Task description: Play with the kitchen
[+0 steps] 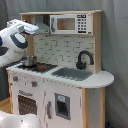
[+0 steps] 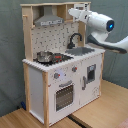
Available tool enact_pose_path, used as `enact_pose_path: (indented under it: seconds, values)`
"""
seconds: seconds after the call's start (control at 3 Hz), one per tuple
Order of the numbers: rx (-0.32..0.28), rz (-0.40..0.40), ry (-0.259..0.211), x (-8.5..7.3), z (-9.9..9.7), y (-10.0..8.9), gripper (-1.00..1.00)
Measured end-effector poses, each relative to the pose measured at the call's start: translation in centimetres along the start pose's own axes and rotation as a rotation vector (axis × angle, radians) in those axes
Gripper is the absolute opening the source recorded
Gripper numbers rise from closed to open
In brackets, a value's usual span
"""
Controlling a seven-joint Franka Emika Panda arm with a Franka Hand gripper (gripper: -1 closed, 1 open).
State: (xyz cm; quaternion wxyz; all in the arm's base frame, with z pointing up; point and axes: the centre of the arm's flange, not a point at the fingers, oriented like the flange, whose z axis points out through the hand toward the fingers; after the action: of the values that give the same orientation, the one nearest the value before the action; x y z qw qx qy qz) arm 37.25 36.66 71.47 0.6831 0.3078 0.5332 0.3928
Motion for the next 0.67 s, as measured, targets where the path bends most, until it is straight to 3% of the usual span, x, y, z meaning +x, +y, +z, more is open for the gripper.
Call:
enact_pose_path:
  seconds: [0.67]
  values:
    - [-0.026, 0.098, -0.051, 2.3, 0.4, -1.0, 1.0]
